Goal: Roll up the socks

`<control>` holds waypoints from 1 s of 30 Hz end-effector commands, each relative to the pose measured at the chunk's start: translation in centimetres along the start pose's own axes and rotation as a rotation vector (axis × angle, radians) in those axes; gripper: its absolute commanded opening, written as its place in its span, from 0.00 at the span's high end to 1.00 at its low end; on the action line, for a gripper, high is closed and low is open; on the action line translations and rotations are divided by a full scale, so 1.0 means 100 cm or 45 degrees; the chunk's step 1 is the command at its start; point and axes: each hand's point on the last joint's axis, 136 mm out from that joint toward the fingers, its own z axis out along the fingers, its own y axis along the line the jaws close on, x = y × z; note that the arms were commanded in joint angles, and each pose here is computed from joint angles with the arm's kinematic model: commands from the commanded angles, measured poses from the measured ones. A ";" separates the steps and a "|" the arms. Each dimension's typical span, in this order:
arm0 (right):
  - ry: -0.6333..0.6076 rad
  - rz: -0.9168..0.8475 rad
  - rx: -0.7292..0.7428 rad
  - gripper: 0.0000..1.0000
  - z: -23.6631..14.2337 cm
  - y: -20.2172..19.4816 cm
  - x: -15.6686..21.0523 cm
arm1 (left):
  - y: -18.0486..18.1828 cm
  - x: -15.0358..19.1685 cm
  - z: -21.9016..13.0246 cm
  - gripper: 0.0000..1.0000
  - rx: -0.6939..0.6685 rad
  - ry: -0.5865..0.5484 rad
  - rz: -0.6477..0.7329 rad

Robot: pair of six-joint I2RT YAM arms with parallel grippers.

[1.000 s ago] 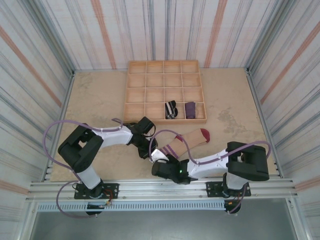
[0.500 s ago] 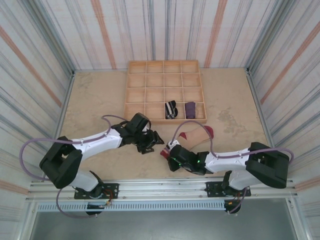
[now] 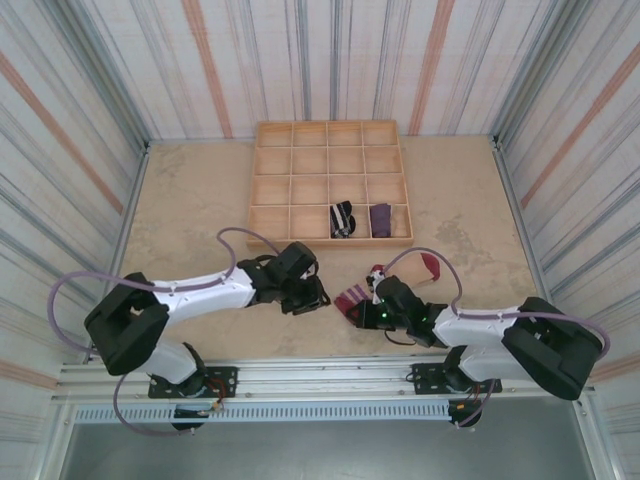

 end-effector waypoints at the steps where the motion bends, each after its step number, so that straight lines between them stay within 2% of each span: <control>1: 0.142 0.204 0.100 1.00 0.002 -0.036 0.027 | 0.002 0.002 0.012 0.59 -0.039 -0.009 0.033; 11: 0.215 0.401 0.119 1.00 0.003 -0.057 0.034 | -0.009 -0.012 0.036 0.64 -0.032 -0.049 0.035; 17: 0.248 0.445 0.096 1.00 0.004 -0.060 0.035 | -0.016 -0.026 0.043 0.63 0.021 -0.138 0.044; 22: 0.256 0.461 0.081 1.00 0.004 -0.063 0.036 | -0.009 -0.025 0.056 0.64 0.020 -0.130 0.002; 24: 0.255 0.465 0.071 1.00 0.005 -0.062 0.035 | -0.005 -0.023 0.062 0.68 0.009 -0.109 -0.022; 25: 0.256 0.465 0.067 1.00 0.005 -0.062 0.035 | -0.005 -0.021 0.065 0.75 0.013 -0.097 -0.023; 27: 0.256 0.467 0.058 1.00 0.005 -0.061 0.035 | -0.001 -0.019 0.068 0.81 0.001 -0.080 -0.036; 30: 0.252 0.473 0.034 1.00 0.005 -0.059 0.032 | 0.008 -0.016 0.070 0.84 -0.046 -0.063 -0.056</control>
